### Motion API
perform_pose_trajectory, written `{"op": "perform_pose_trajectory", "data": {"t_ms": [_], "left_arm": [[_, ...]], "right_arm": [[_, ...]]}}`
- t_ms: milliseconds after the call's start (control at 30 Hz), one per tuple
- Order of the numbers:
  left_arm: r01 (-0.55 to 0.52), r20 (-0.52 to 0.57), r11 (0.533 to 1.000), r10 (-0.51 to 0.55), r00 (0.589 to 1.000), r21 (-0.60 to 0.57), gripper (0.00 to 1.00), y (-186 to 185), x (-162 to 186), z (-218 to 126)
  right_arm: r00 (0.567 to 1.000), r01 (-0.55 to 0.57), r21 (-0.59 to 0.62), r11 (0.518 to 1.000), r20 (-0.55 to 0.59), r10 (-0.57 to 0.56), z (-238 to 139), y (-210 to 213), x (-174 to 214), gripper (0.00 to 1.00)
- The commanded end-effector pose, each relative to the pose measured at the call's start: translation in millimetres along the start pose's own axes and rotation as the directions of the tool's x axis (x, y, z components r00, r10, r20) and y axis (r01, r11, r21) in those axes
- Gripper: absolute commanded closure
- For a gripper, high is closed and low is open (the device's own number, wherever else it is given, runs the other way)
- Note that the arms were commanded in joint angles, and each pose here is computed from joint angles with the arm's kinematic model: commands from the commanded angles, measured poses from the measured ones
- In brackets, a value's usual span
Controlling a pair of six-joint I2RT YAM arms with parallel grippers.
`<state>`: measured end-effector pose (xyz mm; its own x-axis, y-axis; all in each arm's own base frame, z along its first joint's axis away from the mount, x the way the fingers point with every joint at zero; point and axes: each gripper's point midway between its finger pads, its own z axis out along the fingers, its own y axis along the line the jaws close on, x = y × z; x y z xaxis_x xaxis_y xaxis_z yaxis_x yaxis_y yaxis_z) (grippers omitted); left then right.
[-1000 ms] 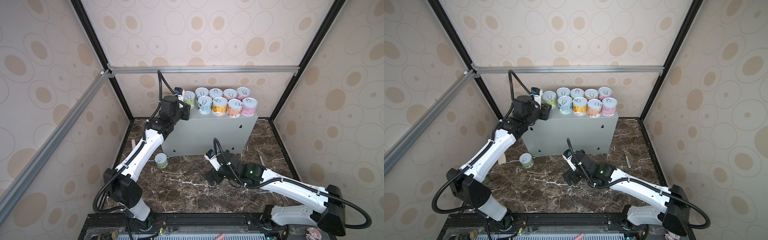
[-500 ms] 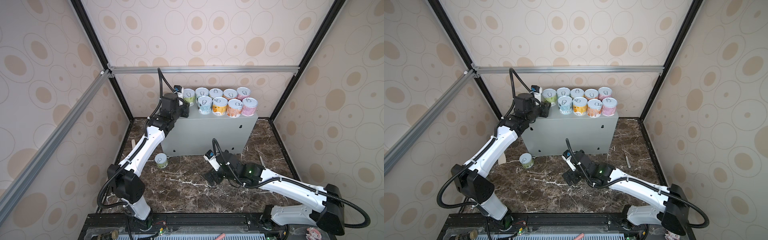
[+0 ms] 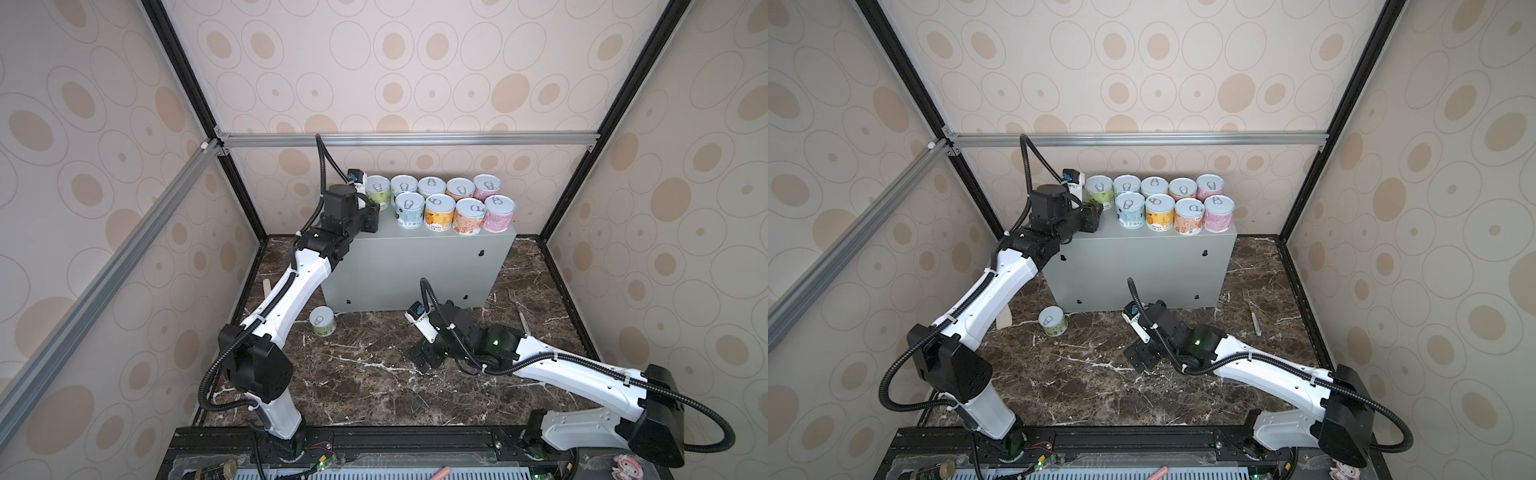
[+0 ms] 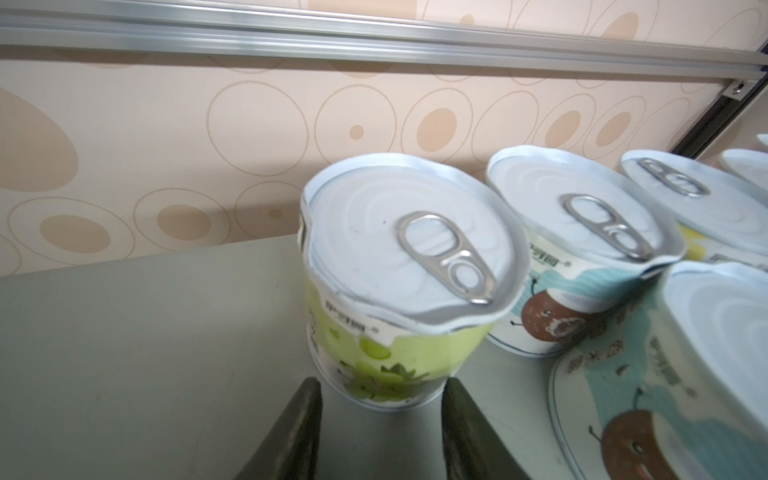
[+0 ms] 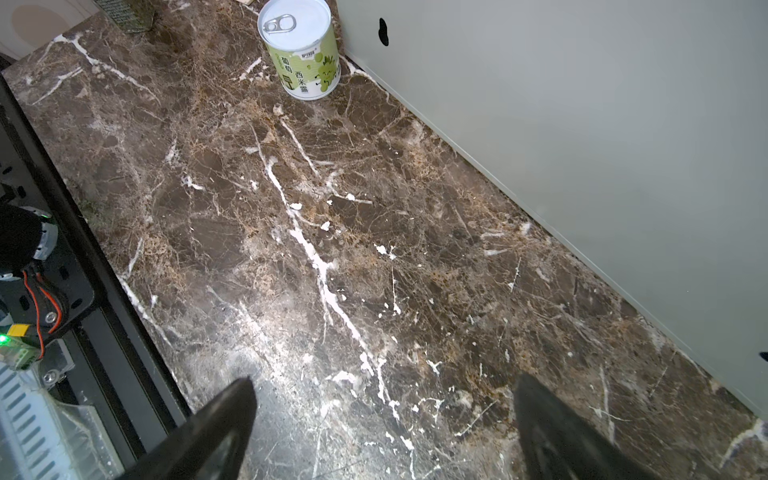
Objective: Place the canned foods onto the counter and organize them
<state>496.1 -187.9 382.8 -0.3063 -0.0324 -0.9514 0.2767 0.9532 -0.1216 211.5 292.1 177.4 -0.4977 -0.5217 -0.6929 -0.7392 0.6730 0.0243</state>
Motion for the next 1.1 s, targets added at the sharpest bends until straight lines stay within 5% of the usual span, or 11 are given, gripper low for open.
{"op": "perform_pose_trajectory", "data": {"t_ms": [0,533,900,1067], "left_arm": [[0.014,0.065,1.000,-0.013,0.998,-0.003,0.49,2,-29,-24],[0.047,0.135,0.999,-0.043,0.990,-0.023,0.28,10,-46,-105],[0.074,0.088,0.993,-0.066,0.994,-0.094,0.02,30,-1,-161],[0.077,0.055,0.984,-0.068,0.996,-0.164,0.01,46,28,-188]], "right_arm": [[1.000,0.013,0.012,1.000,0.018,-0.013,-4,-2,-12,0.01],[0.998,-0.019,0.010,1.000,0.066,0.019,-35,-4,-21,0.01],[0.995,-0.074,-0.009,0.997,0.071,0.074,-46,-4,-12,0.01],[0.992,-0.106,-0.045,0.993,0.060,0.109,-39,2,-4,0.01]]}}
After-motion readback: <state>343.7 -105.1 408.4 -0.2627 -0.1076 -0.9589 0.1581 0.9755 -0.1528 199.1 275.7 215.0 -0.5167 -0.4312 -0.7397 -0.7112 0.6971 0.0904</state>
